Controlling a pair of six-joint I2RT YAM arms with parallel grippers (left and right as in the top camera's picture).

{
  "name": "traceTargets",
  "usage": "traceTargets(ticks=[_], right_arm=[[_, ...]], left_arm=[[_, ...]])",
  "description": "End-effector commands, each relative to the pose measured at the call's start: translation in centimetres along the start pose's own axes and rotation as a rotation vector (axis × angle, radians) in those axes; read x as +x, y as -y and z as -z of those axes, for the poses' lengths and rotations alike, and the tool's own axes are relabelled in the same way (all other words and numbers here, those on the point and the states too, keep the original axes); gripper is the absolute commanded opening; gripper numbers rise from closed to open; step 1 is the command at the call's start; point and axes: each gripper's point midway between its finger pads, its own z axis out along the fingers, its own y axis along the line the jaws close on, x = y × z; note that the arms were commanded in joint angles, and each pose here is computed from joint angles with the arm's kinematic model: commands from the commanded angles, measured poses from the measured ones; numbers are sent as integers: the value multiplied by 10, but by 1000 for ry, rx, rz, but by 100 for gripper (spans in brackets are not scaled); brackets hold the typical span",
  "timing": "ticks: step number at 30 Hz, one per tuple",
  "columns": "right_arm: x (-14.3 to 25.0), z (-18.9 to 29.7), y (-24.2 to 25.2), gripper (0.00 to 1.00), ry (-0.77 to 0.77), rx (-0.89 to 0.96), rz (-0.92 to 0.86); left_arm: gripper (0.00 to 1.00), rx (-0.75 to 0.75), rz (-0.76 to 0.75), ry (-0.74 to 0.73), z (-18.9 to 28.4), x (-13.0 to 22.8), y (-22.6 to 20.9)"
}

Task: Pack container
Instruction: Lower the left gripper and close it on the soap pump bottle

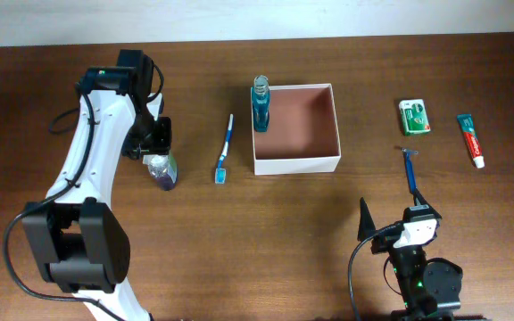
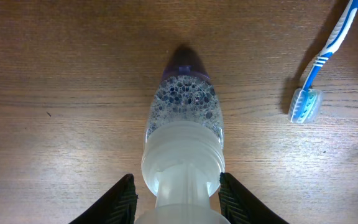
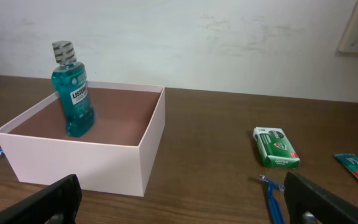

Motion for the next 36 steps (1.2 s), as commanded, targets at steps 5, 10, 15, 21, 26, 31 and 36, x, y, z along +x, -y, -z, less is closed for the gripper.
traceTargets(ticks=[5, 10, 15, 21, 26, 31, 36], right_arm=[[2, 0, -3, 99, 3, -14, 8], [2, 0, -3, 98, 3, -14, 8], [2, 0, -3, 99, 3, -14, 8], [2, 0, -3, 99, 3, -14, 8], [2, 0, -3, 99, 3, -14, 8], [2, 0, -3, 99, 3, -14, 8], [2, 0, -3, 99, 3, -14, 8]], left_arm=[[45, 22, 6, -3, -1, -1, 1], [44, 44, 7, -1, 1, -1, 5], [44, 42, 6, -21, 1, 3, 4], [44, 43, 9, -20, 1, 3, 3], [39, 42, 10, -19, 1, 3, 3], [38, 43, 10, -4, 1, -1, 3], [38, 44, 10, 20, 1, -7, 4]])
